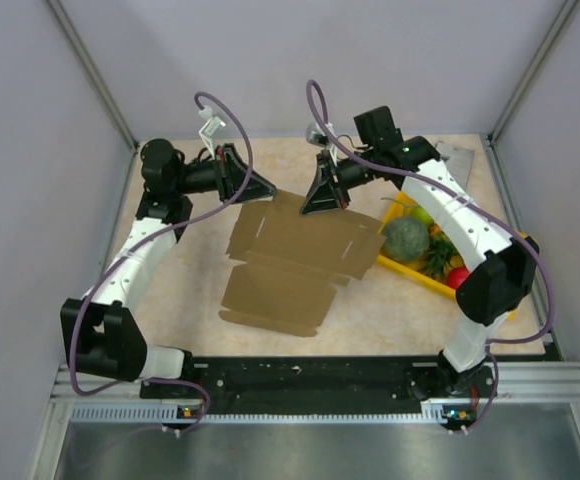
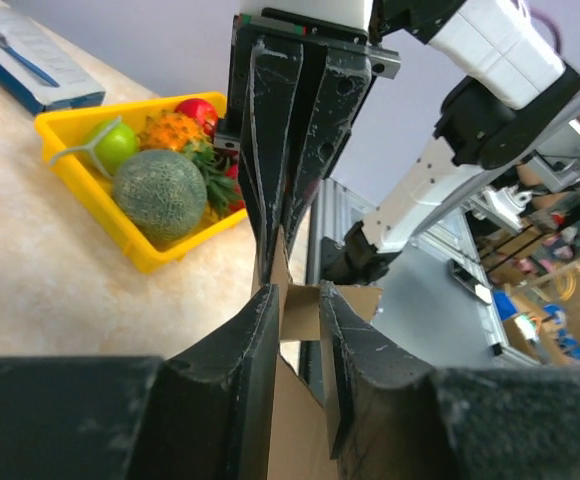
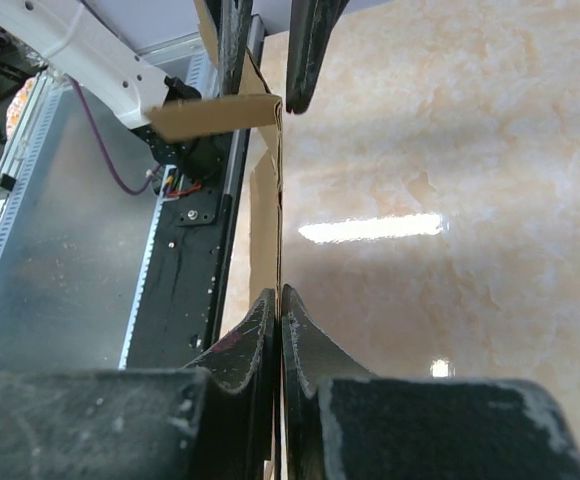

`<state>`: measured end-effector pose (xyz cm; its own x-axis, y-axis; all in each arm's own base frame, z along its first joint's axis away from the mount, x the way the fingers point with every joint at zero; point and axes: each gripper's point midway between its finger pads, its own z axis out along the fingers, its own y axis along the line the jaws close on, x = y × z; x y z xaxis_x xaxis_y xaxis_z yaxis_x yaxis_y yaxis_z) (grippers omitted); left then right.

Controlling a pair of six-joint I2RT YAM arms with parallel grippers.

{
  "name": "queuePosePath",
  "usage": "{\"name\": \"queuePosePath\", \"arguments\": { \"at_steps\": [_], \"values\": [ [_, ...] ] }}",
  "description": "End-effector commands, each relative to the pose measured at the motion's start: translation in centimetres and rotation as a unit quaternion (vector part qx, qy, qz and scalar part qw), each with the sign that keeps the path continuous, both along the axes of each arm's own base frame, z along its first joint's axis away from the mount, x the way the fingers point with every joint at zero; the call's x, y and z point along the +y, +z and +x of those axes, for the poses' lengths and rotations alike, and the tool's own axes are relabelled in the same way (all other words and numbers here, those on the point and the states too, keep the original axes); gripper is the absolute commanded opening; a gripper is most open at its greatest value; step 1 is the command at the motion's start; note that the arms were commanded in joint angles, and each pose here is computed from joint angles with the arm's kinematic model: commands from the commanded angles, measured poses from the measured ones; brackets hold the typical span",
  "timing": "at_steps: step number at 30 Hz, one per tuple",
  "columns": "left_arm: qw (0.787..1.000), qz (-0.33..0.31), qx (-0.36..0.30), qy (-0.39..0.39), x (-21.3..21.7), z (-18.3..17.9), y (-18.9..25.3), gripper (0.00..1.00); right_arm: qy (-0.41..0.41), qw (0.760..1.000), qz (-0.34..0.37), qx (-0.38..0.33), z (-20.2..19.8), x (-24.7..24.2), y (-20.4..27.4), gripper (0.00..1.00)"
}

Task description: Fold the paper box

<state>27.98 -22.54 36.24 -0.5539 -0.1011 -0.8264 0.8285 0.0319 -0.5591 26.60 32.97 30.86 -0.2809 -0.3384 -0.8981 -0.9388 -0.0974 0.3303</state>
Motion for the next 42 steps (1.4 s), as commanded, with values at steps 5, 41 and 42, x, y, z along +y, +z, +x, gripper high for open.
{"name": "queuePosePath", "arguments": {
  "at_steps": [5, 41, 42],
  "values": [
    [0.998, 0.039, -0.045, -0.015, -1.6, -0.4, 0.0, 0.27, 0.029, 0.998, 0.048, -0.042, -1.2, 0.6, 4.1, 0.00],
    [0.886, 0.072, 0.019, 0.458, 11.8, -0.7, -4.5, 0.60, -0.047, 0.997, 0.035, -0.051, 0.8, -2.2, 4.1, 0.00],
    [0.890, 0.069, 0.028, 0.451, 11.5, -1.0, -5.4, 0.58, -0.048, 0.997, 0.038, -0.050, 0.8, -2.4, 4.3, 0.00]
  ]
}}
